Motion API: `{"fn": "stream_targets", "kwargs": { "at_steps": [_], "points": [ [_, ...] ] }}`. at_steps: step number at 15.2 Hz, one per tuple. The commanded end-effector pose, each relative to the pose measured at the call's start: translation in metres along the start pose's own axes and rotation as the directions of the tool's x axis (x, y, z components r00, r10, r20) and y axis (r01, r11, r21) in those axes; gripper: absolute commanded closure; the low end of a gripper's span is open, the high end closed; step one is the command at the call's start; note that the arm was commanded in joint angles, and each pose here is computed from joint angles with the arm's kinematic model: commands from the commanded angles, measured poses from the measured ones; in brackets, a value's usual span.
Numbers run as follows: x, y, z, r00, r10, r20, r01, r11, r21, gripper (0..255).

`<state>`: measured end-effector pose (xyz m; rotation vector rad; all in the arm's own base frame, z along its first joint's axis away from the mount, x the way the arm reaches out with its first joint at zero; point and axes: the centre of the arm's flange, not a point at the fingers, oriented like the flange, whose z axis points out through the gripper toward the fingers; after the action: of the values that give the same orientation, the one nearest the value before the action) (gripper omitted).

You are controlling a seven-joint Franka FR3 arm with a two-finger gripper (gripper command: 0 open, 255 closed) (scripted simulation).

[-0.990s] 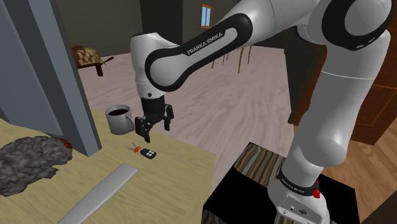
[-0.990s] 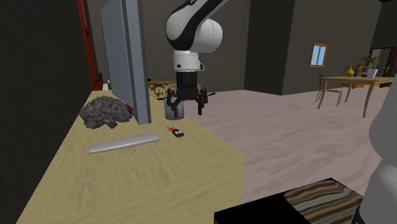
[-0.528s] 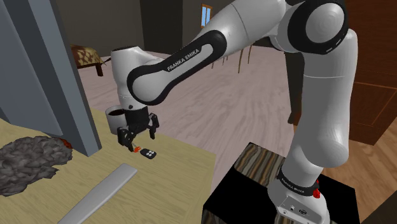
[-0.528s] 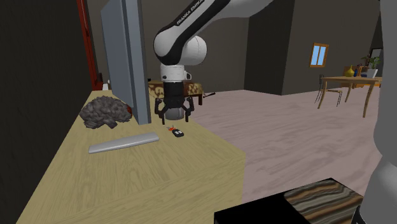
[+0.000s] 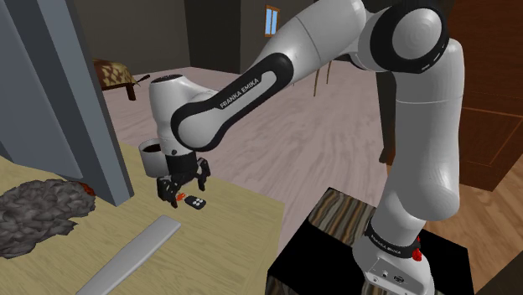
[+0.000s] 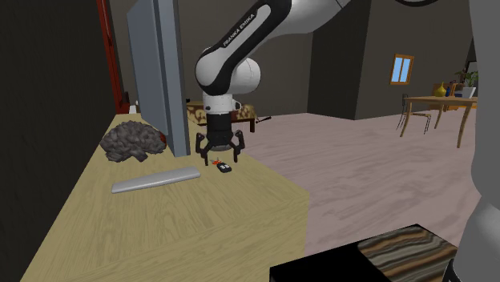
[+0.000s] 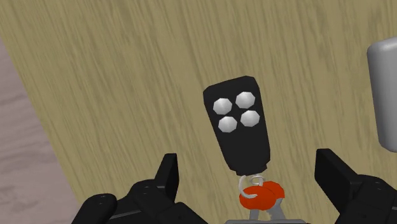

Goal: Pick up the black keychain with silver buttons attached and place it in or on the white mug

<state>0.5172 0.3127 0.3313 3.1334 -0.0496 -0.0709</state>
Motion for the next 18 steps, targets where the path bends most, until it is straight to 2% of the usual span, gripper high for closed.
{"fn": "stream_targets", "kwargs": {
  "at_steps": [1, 5, 6, 14, 18],
  "points": [
    [0.000, 0.000, 0.001, 1.000, 0.000, 0.000, 0.000, 1.000, 0.000, 0],
    [0.000, 0.000, 0.001, 1.000, 0.000, 0.000, 0.000, 1.000, 0.000, 0],
    [0.000, 0.000, 0.001, 1.000, 0.000, 0.000, 0.000, 1.000, 0.000, 255],
    [0.002, -0.001, 0.003, 1.000, 0.000, 0.000, 0.000, 1.000, 0.000, 255],
    [-0.001, 0.000, -0.015, 1.000, 0.000, 0.000, 0.000, 1.000, 0.000, 255]
  ]
}}
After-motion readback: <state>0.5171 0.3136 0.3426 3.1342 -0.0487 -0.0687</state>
